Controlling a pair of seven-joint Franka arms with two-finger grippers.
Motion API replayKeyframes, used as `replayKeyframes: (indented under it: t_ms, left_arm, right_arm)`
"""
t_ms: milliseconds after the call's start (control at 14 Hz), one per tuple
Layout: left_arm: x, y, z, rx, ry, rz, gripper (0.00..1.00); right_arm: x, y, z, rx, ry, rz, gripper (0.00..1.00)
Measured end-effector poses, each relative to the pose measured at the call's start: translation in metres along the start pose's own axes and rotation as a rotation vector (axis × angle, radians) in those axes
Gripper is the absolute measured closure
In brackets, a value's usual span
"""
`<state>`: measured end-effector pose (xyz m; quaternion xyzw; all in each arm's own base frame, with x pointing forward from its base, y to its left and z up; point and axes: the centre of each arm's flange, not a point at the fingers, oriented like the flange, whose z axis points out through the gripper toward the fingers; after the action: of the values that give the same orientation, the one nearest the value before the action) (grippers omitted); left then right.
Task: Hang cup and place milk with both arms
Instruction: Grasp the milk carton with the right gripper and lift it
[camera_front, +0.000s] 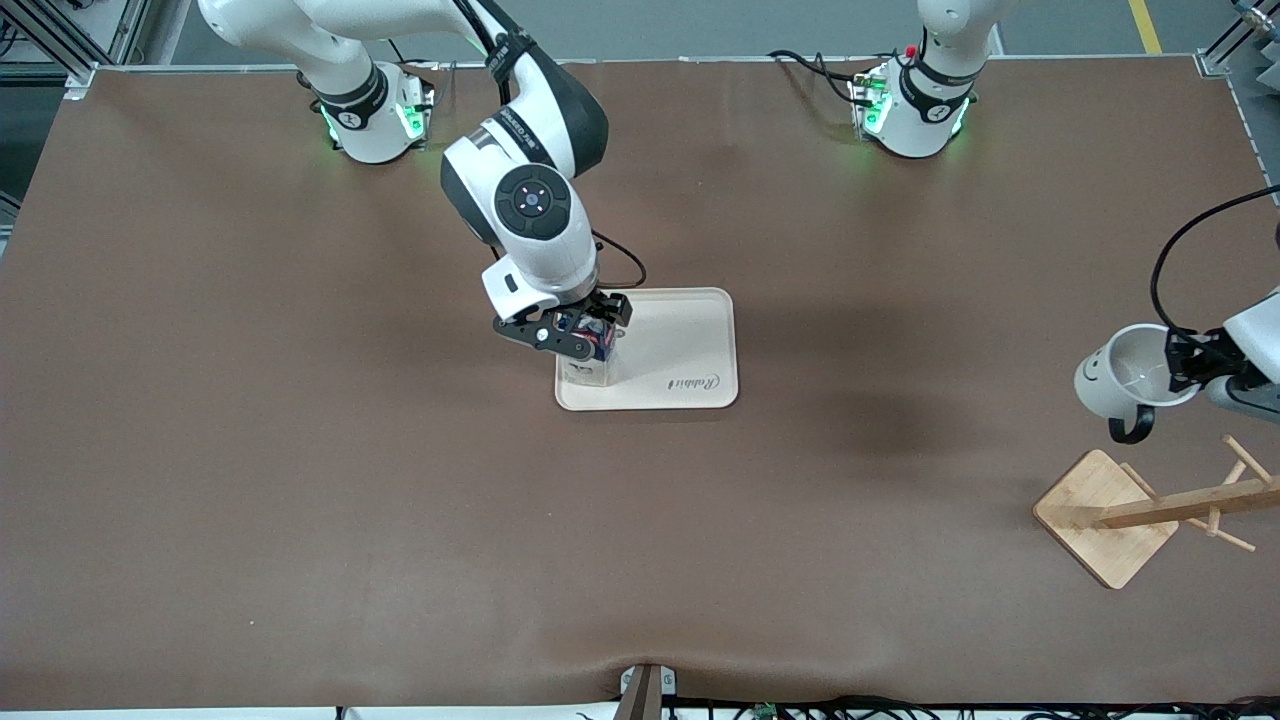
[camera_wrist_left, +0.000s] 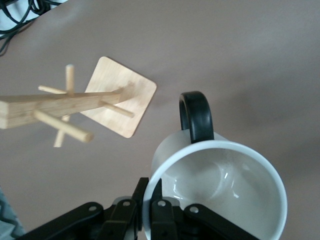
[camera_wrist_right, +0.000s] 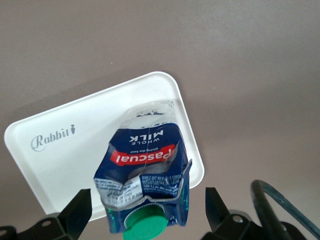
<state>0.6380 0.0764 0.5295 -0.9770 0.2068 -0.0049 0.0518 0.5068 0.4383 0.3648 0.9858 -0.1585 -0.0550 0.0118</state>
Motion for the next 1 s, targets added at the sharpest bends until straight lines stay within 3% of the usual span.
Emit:
replayKeyframes:
  t_ms: [143,357,429,643,857,1000]
  left_arm:
    - [-0.006,-0.013,0.003,0.005,0.004,0.038,0.94]
    - [-0.007,-0.023,0.006,0.011,0.021,0.076,0.94]
    - [-0.008,-0.028,0.007,0.012,0.027,0.09,0.94]
    - [-0.009,-0.037,0.009,0.015,0.043,0.114,0.94]
    - [-0.011,-0.046,0.002,0.025,0.057,0.114,0.94]
    - [-0.015,-0.06,0.004,0.033,0.064,0.135,0.94]
  right_arm:
    - [-0.006,-0.004,0.007,-0.029,0.026,0.041,0.03]
    - [-0.012,-0.009,0.012,-0.037,0.038,0.083,0.37]
    - [-0.01,-0.009,0.009,-0.031,0.039,0.092,0.43]
    - [0.005,-0.004,-0.003,-0.017,0.047,0.123,0.43]
    - [0.039,0.025,-0.043,-0.035,-0.027,0.205,0.44]
    - [0.064,0.054,-0.075,-0.043,-0.061,0.19,0.51]
